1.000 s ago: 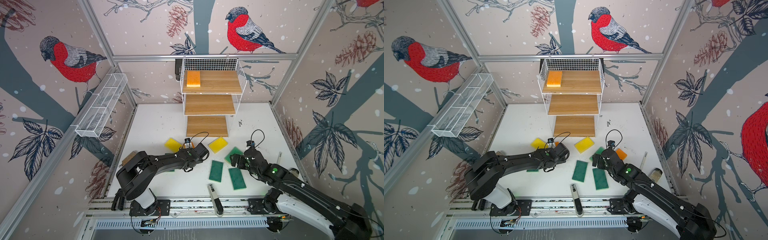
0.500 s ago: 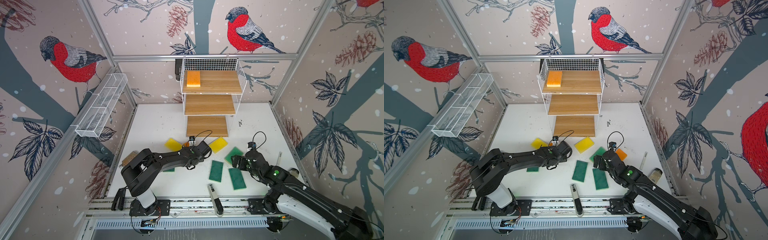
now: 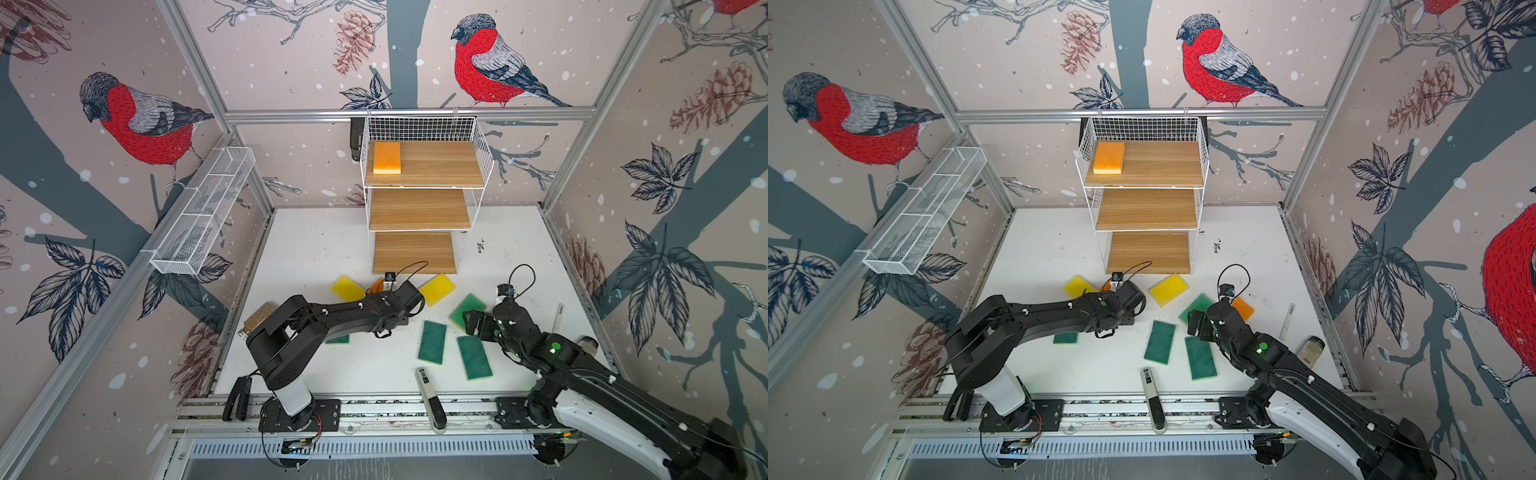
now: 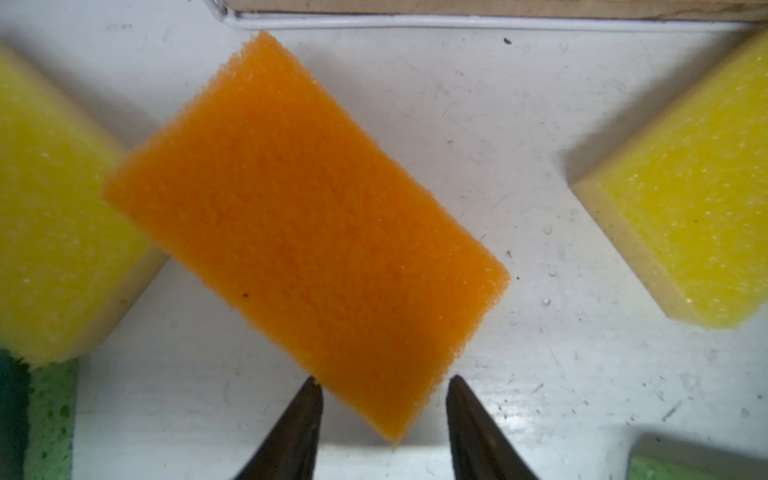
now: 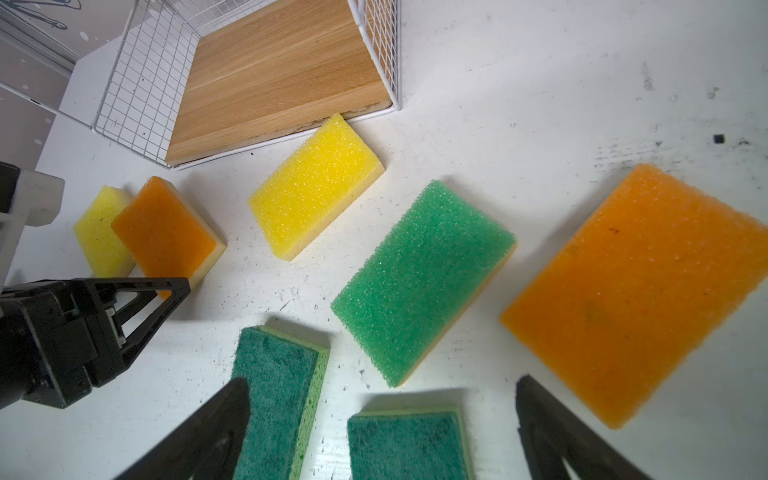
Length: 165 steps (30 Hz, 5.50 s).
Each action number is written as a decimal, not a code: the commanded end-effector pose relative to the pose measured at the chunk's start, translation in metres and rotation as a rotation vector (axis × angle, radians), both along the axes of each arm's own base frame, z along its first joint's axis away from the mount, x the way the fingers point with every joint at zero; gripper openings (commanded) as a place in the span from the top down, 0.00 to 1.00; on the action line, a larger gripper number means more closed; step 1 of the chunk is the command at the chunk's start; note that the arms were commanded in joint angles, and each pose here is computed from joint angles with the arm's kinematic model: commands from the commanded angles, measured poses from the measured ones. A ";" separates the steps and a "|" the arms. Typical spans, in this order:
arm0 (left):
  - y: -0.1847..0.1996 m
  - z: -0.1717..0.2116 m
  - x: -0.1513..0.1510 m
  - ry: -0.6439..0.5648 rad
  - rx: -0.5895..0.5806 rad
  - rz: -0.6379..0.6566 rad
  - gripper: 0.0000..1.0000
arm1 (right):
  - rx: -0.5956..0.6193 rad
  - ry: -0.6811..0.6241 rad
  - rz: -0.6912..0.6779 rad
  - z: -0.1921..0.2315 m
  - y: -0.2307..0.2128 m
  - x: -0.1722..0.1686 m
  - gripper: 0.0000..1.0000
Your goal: Place and organize the cleaning sponges onto the shelf
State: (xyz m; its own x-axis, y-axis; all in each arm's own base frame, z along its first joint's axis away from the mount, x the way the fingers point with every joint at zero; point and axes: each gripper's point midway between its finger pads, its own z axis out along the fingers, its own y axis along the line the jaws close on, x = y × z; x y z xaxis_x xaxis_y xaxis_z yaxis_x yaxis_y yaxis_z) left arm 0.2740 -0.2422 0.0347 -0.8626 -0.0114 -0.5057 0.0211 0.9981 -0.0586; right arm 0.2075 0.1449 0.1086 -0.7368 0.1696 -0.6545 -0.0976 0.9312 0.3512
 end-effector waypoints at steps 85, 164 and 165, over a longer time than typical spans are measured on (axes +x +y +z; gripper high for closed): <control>-0.009 0.017 0.040 -0.058 -0.216 0.014 0.77 | 0.011 -0.037 -0.032 0.009 -0.007 0.002 0.00; 0.023 0.002 -0.135 0.067 -0.112 0.210 0.12 | 0.098 -0.077 0.006 0.020 0.000 -0.012 0.01; 0.024 0.001 -0.135 0.069 -0.101 0.220 0.12 | 0.098 -0.078 0.006 0.020 0.000 -0.012 0.00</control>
State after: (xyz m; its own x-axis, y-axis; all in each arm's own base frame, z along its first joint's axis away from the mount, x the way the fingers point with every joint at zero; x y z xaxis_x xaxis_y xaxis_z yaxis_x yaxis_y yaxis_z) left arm 0.1392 -0.2278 0.0377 -0.8757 -0.2283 -0.4255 -0.1586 0.9683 -0.1931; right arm 0.1957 0.1492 0.1307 -0.6901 0.2385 -0.6833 -0.1397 0.8825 0.4491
